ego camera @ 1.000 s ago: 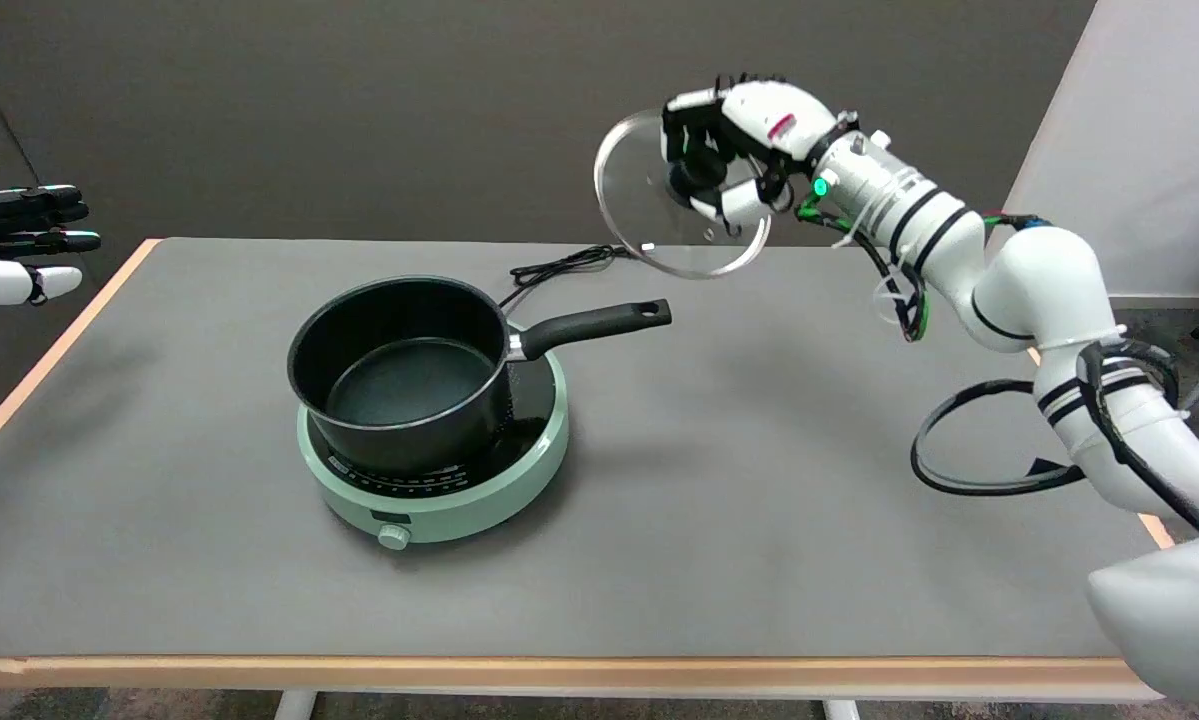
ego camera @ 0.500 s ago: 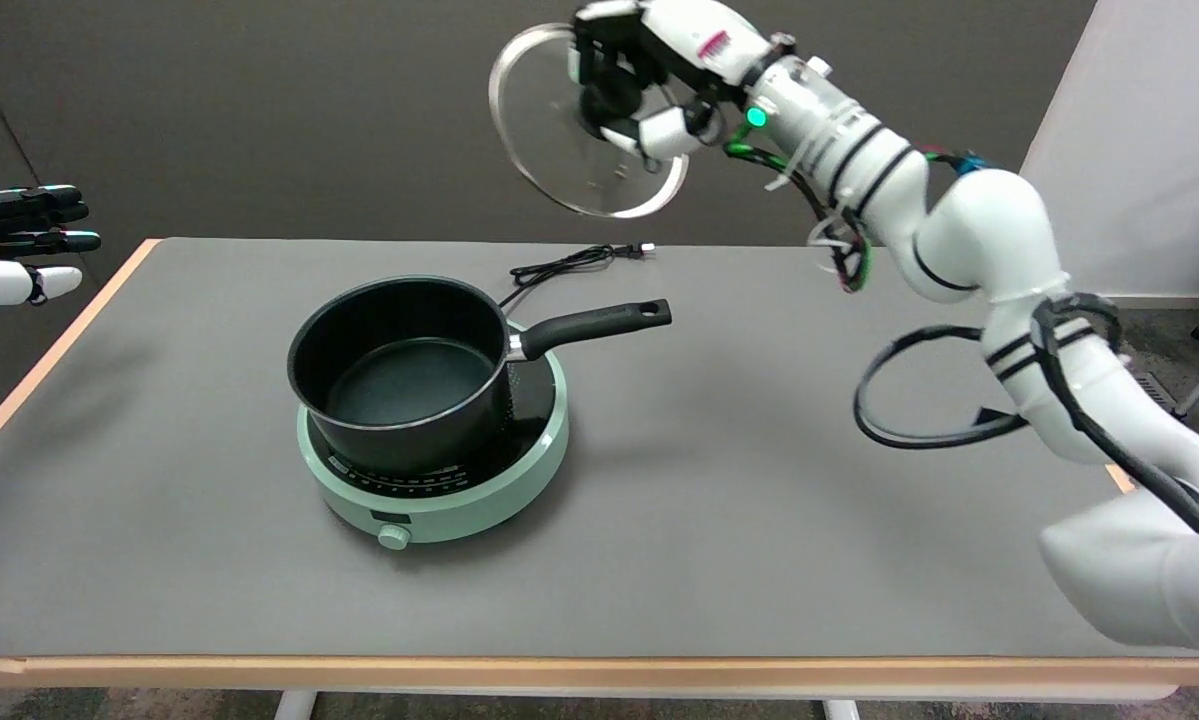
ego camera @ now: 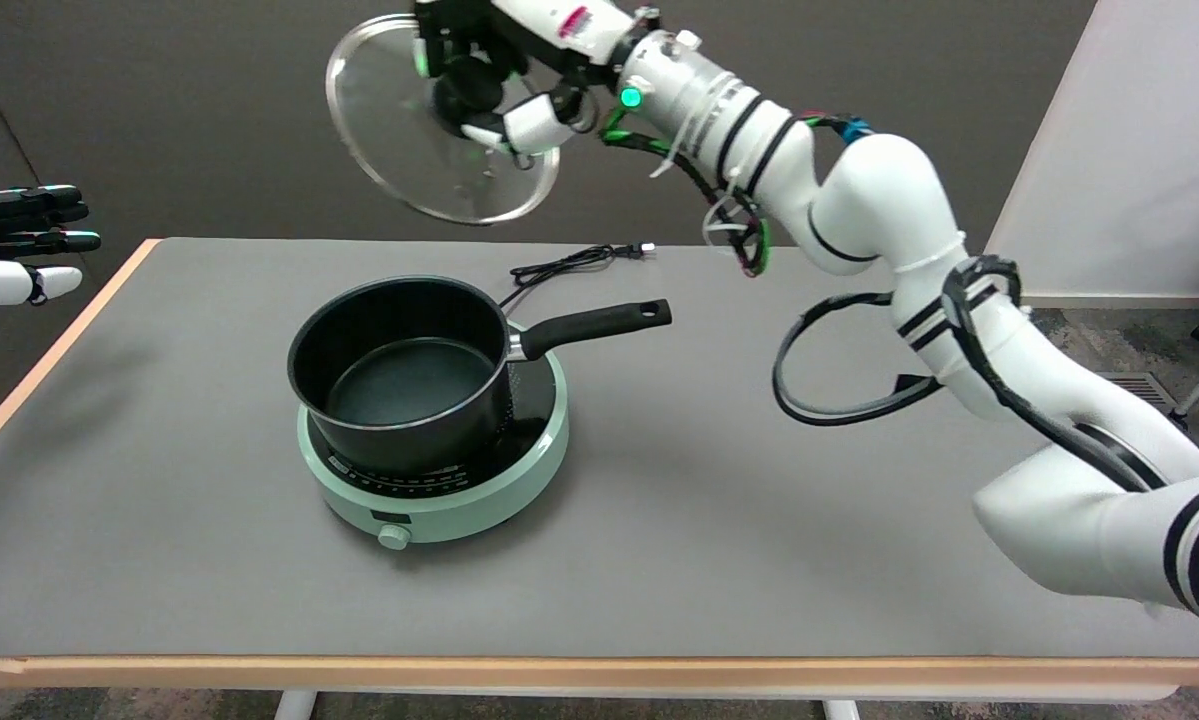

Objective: Place the pot lid onto the pot.

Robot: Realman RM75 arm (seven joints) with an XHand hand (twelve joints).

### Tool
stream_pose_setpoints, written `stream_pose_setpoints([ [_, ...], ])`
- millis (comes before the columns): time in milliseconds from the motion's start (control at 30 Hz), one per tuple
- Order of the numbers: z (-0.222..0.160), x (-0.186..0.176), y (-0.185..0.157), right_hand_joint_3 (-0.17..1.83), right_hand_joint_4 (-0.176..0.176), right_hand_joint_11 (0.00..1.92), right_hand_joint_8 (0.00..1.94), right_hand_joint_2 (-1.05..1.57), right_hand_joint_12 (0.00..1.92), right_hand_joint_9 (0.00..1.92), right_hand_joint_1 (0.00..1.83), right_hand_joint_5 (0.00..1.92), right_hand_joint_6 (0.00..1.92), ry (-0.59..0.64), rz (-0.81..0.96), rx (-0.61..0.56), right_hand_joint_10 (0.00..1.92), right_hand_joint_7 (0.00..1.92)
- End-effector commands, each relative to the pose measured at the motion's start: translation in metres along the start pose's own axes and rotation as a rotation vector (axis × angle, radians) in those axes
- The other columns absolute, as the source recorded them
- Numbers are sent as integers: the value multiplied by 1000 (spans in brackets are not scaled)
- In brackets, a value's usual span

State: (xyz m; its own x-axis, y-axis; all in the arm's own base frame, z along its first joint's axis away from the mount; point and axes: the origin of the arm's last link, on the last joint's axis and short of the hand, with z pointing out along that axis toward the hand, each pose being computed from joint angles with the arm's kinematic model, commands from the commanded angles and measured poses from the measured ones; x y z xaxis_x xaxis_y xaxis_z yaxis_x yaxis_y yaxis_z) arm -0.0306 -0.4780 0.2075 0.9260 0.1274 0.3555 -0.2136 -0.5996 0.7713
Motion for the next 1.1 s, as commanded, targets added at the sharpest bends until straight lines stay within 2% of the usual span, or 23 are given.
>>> stream_pose_setpoints([
  [33, 33, -15, -82, 763, 160, 713, 1397, 822, 1921, 760, 1500, 598, 1340, -55, 15, 226, 1711, 818],
  [333, 23, -13, -116, 769, 157, 731, 1395, 818, 1921, 760, 1501, 605, 1336, -85, -80, 352, 1714, 822],
  [500, 21, -28, -129, 770, 156, 727, 1400, 819, 1921, 759, 1501, 603, 1337, -133, -146, 399, 1717, 819],
  [767, 34, -61, -103, 729, 160, 709, 1392, 842, 1921, 761, 1497, 601, 1334, -321, -95, 348, 1709, 799],
  [1100, 35, -66, -86, 762, 159, 706, 1401, 824, 1921, 758, 1500, 598, 1336, -469, -111, 288, 1718, 813],
])
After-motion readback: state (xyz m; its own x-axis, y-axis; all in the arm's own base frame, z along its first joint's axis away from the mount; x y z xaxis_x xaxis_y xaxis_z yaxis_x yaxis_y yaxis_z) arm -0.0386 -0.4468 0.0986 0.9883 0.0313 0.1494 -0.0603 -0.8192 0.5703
